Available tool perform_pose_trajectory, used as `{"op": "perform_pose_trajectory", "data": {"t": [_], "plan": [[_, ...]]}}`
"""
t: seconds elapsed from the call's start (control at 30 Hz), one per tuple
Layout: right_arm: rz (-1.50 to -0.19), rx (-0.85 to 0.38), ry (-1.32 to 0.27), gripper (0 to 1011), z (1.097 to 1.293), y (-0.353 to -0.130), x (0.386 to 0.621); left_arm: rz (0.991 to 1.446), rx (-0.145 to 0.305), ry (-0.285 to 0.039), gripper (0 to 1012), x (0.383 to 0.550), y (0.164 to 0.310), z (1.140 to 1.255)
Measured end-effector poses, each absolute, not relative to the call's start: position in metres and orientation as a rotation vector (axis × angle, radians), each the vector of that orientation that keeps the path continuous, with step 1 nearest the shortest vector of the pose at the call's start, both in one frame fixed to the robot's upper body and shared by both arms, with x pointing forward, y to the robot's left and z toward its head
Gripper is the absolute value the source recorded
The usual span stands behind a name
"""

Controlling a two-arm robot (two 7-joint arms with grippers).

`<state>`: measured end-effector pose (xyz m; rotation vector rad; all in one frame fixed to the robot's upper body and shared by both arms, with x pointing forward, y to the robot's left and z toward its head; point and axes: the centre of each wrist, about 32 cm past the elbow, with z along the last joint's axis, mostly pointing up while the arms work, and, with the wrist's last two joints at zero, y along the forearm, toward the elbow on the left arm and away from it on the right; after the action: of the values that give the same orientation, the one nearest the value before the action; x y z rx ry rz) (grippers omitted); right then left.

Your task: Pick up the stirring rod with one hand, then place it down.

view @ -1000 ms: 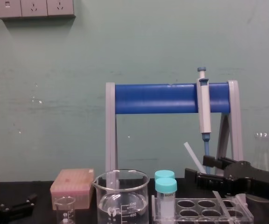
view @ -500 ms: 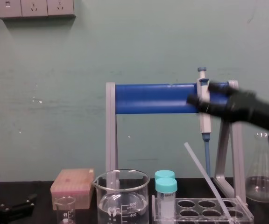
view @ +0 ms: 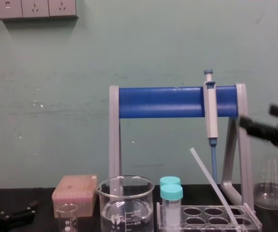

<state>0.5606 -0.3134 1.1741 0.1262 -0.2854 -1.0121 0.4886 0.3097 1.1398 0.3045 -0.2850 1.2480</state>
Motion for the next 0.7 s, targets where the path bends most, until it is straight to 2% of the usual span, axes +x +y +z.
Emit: {"op": "perform_pose_trajectory", "data": {"t": [0.27, 0.7], "plan": [[-1.098, -0.017, -0.135, 1003, 1.156, -0.321, 0.540, 1.248, 0.304, -0.285, 1000, 0.489, 0.310, 1.140], [-1.104, -0.064, -0.038, 1003, 1.148, -0.318, 0.549, 1.248, 0.305, -0.285, 1000, 0.489, 0.310, 1.140]]}}
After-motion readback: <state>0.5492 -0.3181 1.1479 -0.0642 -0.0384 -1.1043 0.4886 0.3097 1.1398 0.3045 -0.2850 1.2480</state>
